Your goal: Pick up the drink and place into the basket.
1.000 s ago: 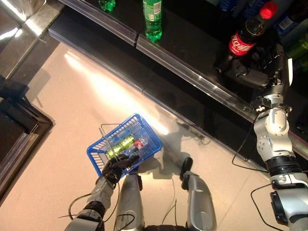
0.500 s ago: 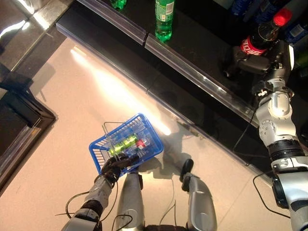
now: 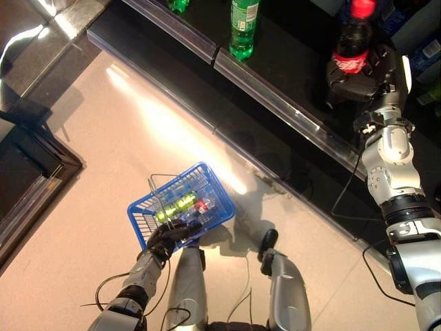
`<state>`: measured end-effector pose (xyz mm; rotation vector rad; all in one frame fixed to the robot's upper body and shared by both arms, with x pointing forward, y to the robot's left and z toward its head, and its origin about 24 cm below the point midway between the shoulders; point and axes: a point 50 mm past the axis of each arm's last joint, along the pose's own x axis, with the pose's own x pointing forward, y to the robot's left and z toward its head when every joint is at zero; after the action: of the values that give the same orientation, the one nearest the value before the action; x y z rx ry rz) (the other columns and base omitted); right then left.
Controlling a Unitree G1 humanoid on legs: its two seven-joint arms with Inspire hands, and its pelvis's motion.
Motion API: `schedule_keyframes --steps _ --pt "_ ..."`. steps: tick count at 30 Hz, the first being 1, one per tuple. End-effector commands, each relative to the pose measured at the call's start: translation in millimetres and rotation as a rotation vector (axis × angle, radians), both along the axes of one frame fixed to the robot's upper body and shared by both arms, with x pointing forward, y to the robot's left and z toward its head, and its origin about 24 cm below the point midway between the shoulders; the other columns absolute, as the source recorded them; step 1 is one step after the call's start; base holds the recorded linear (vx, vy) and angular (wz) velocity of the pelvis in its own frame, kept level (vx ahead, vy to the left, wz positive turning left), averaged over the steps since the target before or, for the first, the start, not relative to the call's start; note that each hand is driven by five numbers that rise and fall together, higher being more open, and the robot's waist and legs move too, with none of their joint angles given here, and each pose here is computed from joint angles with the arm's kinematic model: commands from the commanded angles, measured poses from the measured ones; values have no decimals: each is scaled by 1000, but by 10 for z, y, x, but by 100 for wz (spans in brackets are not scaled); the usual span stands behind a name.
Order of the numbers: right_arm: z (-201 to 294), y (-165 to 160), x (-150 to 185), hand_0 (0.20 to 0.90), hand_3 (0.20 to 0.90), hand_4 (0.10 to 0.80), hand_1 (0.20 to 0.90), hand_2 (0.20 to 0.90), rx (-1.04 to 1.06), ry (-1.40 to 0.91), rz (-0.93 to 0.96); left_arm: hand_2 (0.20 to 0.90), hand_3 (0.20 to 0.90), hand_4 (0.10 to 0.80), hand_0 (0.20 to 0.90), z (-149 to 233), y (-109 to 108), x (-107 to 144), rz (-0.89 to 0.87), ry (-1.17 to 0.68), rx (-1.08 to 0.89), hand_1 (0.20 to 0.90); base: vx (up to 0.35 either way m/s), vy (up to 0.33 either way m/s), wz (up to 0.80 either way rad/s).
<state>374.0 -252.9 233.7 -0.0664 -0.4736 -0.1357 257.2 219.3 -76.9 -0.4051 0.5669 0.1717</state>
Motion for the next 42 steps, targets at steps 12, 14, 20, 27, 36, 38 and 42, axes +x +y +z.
schedule_keyframes --steps 12,14,20,27,36,38,42 --pt "928 -18 -225 300 200 100 300 300 -84 -354 -15 300 200 100 300 273 194 103 -58 -184 75 300 0 0 0" --pt "935 -2 -230 300 200 100 300 300 -90 -361 -12 300 200 100 300 277 192 107 -59 -188 72 300 0 0 0" --pt "966 145 -290 300 200 100 300 300 -164 -400 27 300 200 100 300 258 172 79 -61 -191 65 300 0 0 0" --pt "961 328 -400 300 200 100 300 300 -216 -443 105 300 200 100 300 272 177 75 -52 -209 60 300 0 0 0" --pt "910 546 -561 300 200 100 300 300 -232 -505 200 300 200 100 300 290 148 75 -55 -227 54 300 1 -1 4" --pt "883 578 -575 300 200 100 300 300 -239 -508 218 300 200 100 300 274 160 55 -52 -220 56 300 37 8 4" --pt "822 624 -619 300 200 100 300 300 -244 -510 254 300 200 100 300 228 190 -6 -36 -206 59 300 69 4 -1"
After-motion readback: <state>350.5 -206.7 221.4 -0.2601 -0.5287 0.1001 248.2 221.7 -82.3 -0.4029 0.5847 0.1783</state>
